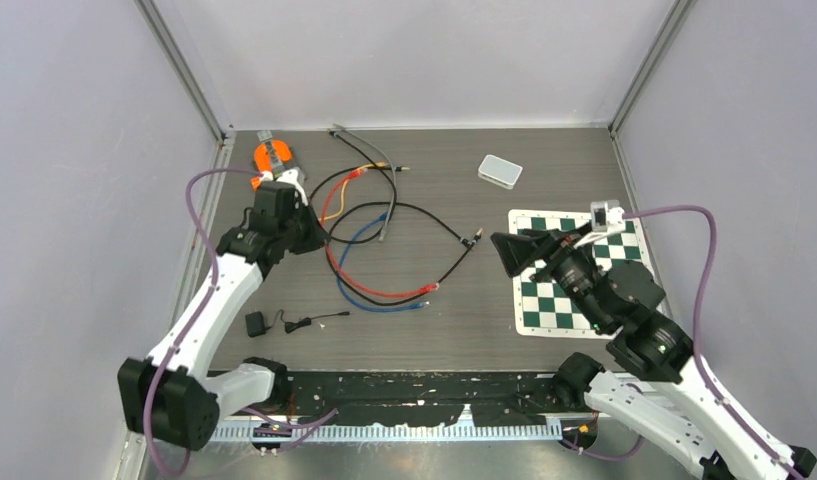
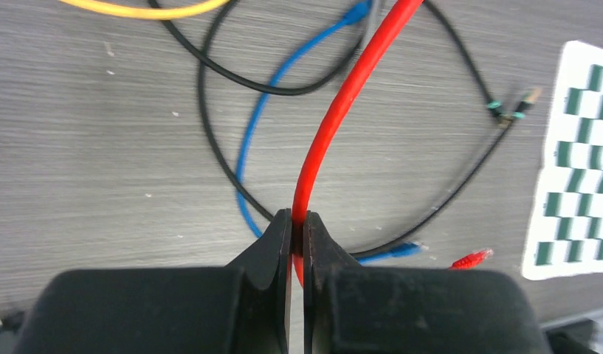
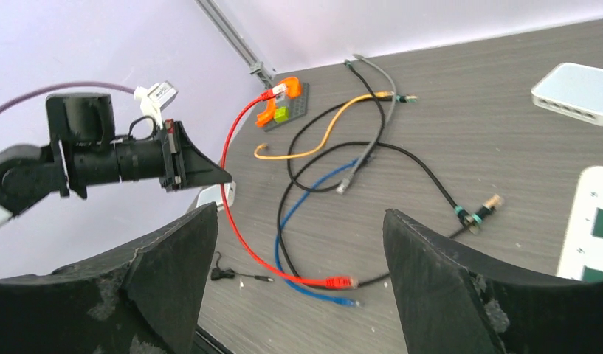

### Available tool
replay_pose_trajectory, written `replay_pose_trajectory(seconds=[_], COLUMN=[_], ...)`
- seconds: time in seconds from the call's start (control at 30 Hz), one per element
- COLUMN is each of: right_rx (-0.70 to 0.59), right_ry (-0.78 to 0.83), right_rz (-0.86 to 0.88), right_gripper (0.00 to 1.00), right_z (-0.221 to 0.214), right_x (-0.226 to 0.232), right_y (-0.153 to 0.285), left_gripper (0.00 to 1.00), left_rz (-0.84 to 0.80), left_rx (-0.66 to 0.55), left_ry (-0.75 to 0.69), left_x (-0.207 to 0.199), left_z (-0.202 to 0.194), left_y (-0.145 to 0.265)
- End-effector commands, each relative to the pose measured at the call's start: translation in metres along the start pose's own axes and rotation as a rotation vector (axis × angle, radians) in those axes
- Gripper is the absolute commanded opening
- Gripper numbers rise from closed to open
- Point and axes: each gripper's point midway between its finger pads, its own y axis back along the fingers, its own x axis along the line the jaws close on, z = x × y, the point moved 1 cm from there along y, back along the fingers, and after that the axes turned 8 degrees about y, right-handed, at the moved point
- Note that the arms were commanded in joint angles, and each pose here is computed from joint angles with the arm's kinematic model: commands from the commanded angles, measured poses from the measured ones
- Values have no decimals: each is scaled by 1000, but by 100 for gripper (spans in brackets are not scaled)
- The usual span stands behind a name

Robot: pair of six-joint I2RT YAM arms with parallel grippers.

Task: Insert the plug into the switch port
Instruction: Pick up the connector from the center of the board.

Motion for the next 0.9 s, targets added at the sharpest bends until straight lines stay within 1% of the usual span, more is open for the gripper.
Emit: replay_pose_trajectory(seconds=[0.0, 0.03, 0.07, 0.1, 0.13, 0.2, 0.23, 0.27, 0.3, 0.33, 0.37, 0.4, 0.47, 0.5, 0.53, 0.57, 0.6, 0.63, 0.67, 0.7, 0.73, 0.87], right_rx=[-122, -104, -128, -86, -97, -73, -50, -60, -29, -55, -36, -54, -13, -19, 8, -3, 15, -13, -2, -37, -26, -2], right_ry=[-22, -16, -24, -18, -39, -79, -91, -129, -139, -172, -178, -193, -190, -197, -193, -196, -189, -172, -155, -124, -109, -115], right_rz=[139, 139, 147, 123, 117, 108, 105, 134, 151, 181, 191, 205, 186, 196, 194, 221, 234, 261, 270, 273, 281, 348], right_gripper=[91, 91, 92, 92, 92, 90, 89, 87, 86, 85, 84, 83, 83, 83, 83, 83, 83, 82, 82, 82, 82, 81], right_z=[29, 24, 36, 26, 36, 34, 27, 29, 18, 23, 15, 18, -1, 3, -10, -8, -19, -15, -27, -25, -34, -48], right_x=[38, 41, 47, 47, 52, 59, 62, 70, 75, 82, 86, 91, 93, 99, 100, 107, 112, 119, 124, 127, 132, 150], right_y=[-38, -51, -57, -73, -80, -102, -117, -124, -137, -143, -155, -161, -186, -190, -201, -205, -212, -215, -220, -223, -227, -238], left_gripper=[0, 0, 0, 0, 0, 0, 0, 0, 0, 0, 0, 0, 0, 0, 0, 0, 0, 0, 0, 0, 0, 0], left_rz=[-223, -226, -224, -225, -245, -339, -365, -401, -431, -451, -460, -469, -493, -511, -532, -548, -559, -571, -587, -609, -628, -676], left_rx=[-108, -124, -142, -161, -160, -192, -183, -178, -170, -160, -152, -144, -128, -119, -114, -108, -106, -106, -102, -100, -97, -80], left_ry=[125, 150, 175, 200, 209, 226, 252, 275, 298, 309, 318, 326, 355, 369, 381, 390, 398, 405, 412, 415, 421, 456], left_x=[-37, -37, -34, -33, -32, -43, -44, -48, -52, -55, -56, -58, -61, -64, -67, -69, -70, -72, -74, -76, -78, -84], left_z=[12, 11, 9, 9, 2, 3, -4, -7, -10, -13, -16, -19, -23, -25, -25, -27, -28, -28, -29, -30, -31, -34], left_y=[26, 29, 31, 34, 33, 40, 38, 40, 43, 45, 46, 47, 49, 51, 53, 55, 56, 57, 58, 60, 61, 65])
